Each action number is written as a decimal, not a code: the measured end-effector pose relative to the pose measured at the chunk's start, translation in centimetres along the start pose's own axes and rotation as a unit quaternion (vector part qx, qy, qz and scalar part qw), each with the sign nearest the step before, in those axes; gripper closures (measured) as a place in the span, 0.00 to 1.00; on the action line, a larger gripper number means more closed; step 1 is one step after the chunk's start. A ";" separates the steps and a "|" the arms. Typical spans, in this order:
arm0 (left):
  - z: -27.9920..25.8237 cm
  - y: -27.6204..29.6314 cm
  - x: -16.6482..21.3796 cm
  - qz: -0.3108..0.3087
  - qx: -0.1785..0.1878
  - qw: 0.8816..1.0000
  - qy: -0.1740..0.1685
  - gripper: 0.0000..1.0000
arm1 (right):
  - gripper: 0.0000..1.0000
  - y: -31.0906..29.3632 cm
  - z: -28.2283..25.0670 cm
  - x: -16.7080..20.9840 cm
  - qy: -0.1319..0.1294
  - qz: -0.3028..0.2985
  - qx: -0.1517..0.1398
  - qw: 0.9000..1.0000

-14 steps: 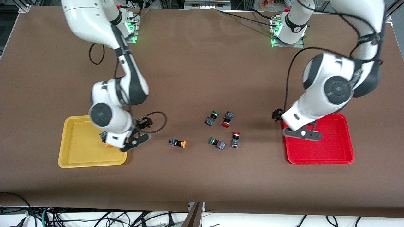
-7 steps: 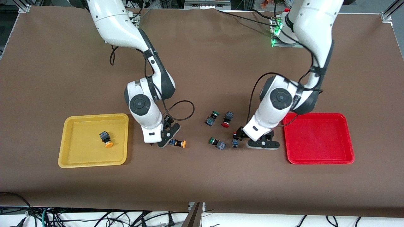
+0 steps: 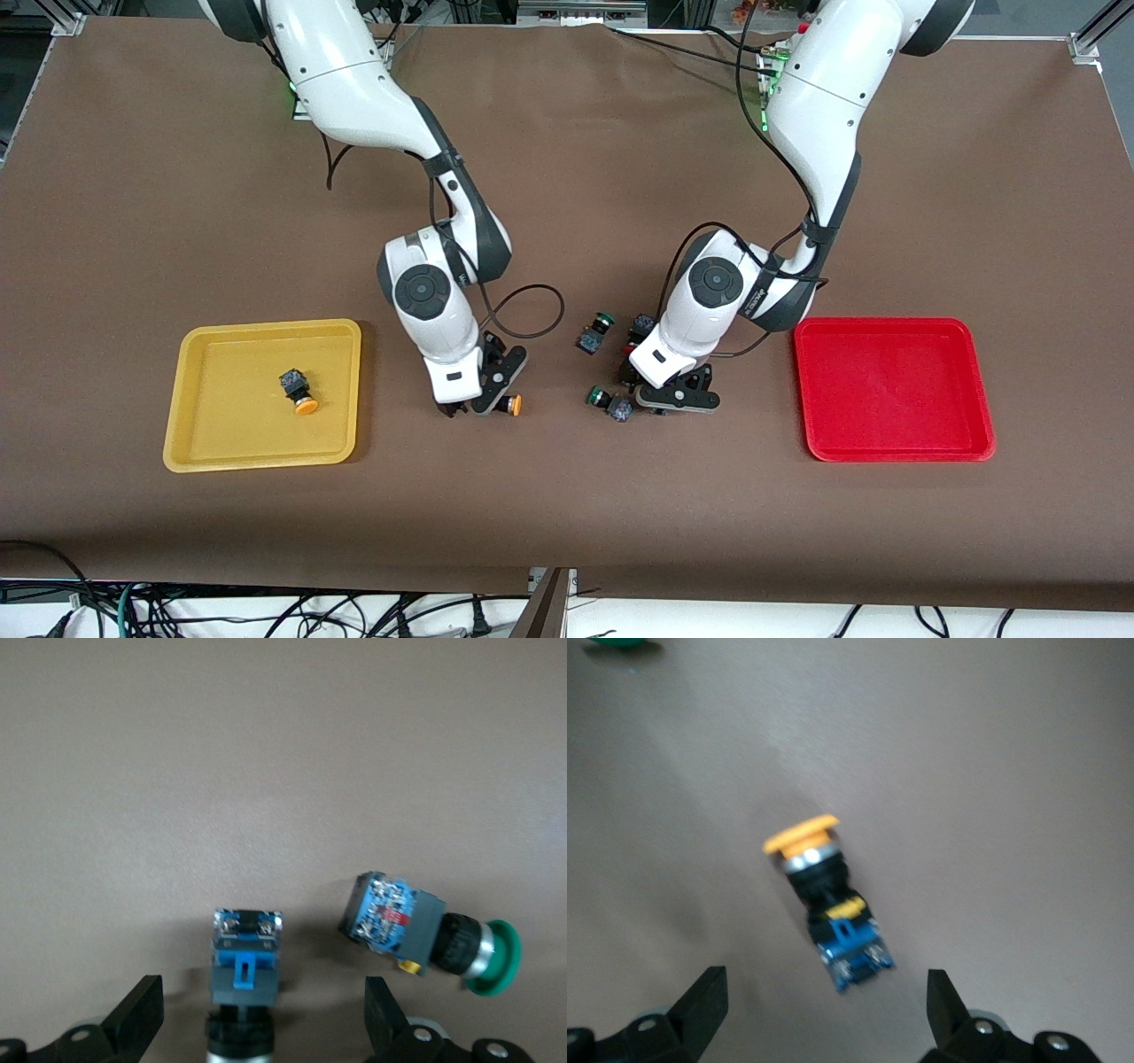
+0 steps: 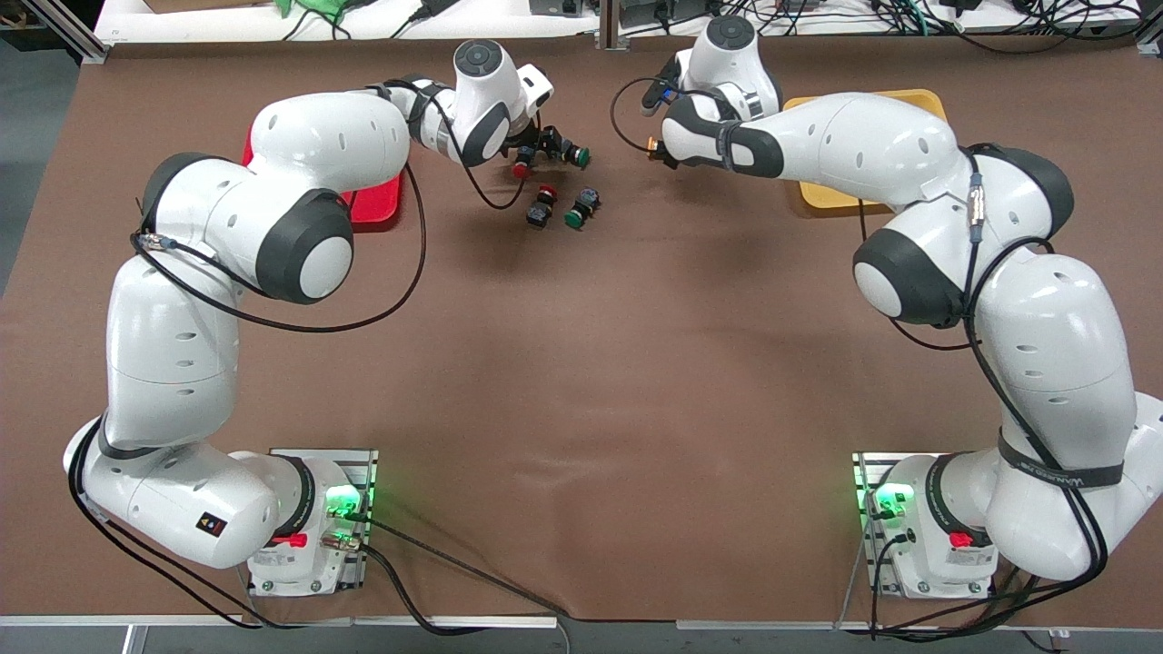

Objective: Place red and yellow buttons in trays
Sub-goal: 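Grasp the yellow button with the right gripper while the left gripper grasps red, then place the yellow button in the yellow tray while the left gripper places red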

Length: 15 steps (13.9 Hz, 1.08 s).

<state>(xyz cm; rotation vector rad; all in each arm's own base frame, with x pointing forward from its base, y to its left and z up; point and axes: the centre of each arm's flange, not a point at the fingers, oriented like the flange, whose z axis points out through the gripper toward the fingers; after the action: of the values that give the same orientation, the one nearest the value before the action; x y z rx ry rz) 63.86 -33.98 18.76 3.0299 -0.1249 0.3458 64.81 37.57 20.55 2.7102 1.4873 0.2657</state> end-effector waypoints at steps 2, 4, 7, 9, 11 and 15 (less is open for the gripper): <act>0.2 -0.2 0.1 0.005 0.003 1.000 0.006 0.09 | 0.02 -0.5 0.7 0.3 0.001 -0.002 0.000 1.000; 0.3 -0.3 0.1 0.005 0.003 1.000 0.006 0.31 | 0.07 -0.4 1.2 0.2 0.003 -0.002 -0.003 1.000; 0.3 -0.5 0.2 0.004 0.005 1.000 0.007 0.61 | 0.08 0.0 1.2 0.1 0.009 0.000 -0.009 1.000; 0.2 -1.2 0.6 -0.001 0.006 1.000 0.009 0.67 | 0.08 0.3 1.0 0.2 0.012 0.001 -0.011 1.000; -0.7 -2.9 1.9 -0.014 0.011 1.000 0.017 0.67 | 0.08 0.5 1.2 0.2 0.015 0.002 -0.013 1.000; -6.1 -10.7 5.7 -0.054 0.045 0.997 -0.014 0.67 | 0.21 0.4 2.3 0.0 0.015 0.001 -0.017 1.000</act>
<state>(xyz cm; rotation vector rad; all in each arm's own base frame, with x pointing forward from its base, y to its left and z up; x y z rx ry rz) 69.01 -23.20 25.13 3.1145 0.0553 0.3087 65.51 37.43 18.33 2.6945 1.4727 0.3305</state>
